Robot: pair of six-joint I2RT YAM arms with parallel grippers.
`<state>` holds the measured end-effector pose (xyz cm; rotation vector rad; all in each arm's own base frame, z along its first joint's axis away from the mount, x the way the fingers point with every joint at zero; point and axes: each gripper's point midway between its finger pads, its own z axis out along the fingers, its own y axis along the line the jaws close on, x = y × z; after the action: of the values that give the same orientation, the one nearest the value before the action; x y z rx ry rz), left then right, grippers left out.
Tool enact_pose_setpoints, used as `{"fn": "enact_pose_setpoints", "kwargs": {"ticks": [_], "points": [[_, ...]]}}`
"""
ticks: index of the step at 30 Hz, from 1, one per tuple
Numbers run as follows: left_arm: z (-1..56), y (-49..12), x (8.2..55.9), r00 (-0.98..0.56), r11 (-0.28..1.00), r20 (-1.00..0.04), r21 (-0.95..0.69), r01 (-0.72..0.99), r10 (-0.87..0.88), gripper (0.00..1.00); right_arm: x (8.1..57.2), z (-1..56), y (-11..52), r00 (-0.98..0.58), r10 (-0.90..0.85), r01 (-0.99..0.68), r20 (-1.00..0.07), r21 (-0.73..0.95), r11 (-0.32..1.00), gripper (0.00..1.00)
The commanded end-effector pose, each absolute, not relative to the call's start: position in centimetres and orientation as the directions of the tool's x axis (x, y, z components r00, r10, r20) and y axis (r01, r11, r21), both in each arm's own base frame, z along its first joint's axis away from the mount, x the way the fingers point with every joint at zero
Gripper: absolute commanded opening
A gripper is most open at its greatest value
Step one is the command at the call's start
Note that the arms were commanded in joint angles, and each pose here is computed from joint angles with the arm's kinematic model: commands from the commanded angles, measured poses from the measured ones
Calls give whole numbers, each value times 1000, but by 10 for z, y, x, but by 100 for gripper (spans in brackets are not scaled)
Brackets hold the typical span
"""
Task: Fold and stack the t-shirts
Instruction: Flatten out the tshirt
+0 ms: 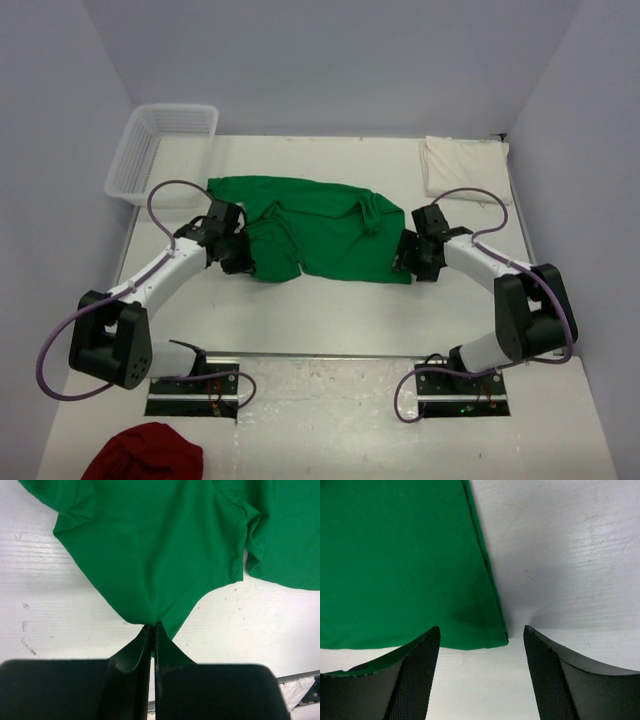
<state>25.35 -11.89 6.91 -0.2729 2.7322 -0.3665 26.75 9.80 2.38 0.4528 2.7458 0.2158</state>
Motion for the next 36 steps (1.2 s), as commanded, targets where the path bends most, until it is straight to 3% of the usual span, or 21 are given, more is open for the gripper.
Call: {"fn": "enact_pose_setpoints", "kwargs": {"ticks": [1,14,21,26,30,36], "points": [[90,-129,257,-910,935,-355,-343,-86,-214,0,276,29,99,-868,387,335,-311,209,919,68],[122,-134,259,-891,925,-415,-380,-13,-183,0,255,20,102,-867,433,392,-247,198,898,63],[133,-140,256,-882,906,-431,-423,12,-189,0,260,20,103,-858,449,409,-249,199,891,49],[134,-138,251,-884,905,-432,-424,22,-181,0,262,18,98,-852,454,422,-260,170,890,47],[138,-138,250,-878,905,-443,-426,28,-181,0,263,17,98,-854,452,422,-258,165,891,26],[136,-136,247,-880,907,-439,-422,22,-183,0,266,22,97,-852,446,417,-273,159,895,5]]}}
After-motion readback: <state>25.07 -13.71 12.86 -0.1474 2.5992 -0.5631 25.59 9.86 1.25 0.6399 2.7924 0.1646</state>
